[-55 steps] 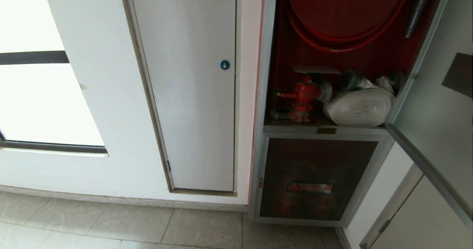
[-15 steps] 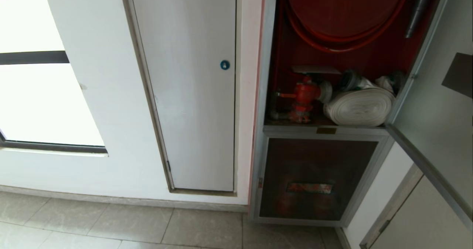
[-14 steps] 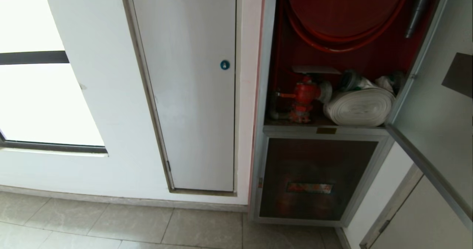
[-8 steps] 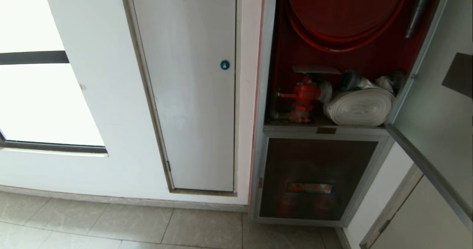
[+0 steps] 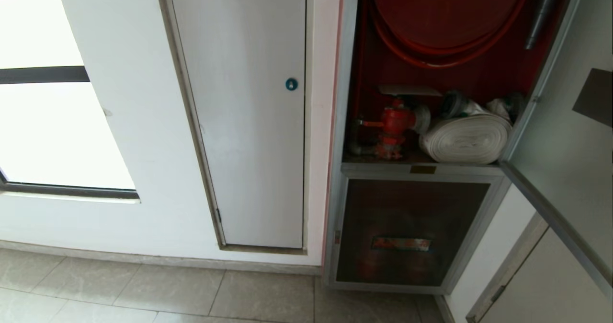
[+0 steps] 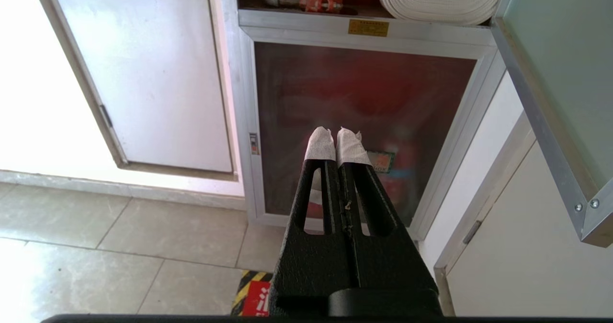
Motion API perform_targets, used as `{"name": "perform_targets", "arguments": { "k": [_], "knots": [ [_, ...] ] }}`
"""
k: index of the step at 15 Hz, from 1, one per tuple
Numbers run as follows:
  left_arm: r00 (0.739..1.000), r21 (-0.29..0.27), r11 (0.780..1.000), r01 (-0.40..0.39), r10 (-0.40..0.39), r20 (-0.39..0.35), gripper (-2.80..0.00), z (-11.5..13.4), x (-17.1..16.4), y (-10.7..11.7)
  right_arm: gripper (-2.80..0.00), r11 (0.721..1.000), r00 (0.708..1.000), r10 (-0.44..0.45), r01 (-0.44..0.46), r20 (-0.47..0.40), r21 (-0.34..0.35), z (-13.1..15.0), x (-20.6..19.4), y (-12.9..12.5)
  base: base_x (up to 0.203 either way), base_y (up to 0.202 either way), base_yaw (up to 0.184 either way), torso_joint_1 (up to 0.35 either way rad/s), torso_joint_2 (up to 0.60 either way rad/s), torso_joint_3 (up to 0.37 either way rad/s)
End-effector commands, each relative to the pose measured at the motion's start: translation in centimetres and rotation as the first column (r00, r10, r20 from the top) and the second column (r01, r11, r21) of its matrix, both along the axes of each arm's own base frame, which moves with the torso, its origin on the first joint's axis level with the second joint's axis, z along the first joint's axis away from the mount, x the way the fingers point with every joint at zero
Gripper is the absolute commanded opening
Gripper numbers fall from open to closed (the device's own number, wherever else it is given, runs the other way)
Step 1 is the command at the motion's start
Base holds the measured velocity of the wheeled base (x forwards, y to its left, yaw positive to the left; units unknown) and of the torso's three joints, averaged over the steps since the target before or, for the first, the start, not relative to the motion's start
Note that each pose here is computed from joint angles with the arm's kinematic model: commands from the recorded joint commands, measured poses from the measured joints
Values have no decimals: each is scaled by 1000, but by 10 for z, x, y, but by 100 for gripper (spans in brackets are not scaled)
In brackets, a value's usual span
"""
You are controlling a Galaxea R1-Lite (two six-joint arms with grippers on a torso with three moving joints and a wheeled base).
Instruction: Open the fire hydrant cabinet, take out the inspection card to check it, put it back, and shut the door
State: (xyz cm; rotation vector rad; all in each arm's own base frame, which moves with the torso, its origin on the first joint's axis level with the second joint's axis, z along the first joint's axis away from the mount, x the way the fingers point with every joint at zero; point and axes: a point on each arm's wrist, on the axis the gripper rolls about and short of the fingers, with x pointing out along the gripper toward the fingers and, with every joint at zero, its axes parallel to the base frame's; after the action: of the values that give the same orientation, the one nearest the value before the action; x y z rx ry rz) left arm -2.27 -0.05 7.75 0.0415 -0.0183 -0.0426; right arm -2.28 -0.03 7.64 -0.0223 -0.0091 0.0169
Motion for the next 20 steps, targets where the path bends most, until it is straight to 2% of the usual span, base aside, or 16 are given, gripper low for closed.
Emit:
{"name": "perform_targets", "arguments": {
  "k": [1, 20],
  "knots": [
    [1000, 0, 1000, 0, 0, -11, -280, -3, 1, 0, -280, 1000, 1000, 0, 0, -4, 1, -1, 0, 0, 0, 0, 0, 0, 0, 0],
    [1000, 2, 1000, 0, 0, -11, -280, -3, 1, 0, -280, 1000, 1000, 0, 0, -4, 5, -1, 0, 0, 0, 0, 0, 0, 0, 0]
  ]
}}
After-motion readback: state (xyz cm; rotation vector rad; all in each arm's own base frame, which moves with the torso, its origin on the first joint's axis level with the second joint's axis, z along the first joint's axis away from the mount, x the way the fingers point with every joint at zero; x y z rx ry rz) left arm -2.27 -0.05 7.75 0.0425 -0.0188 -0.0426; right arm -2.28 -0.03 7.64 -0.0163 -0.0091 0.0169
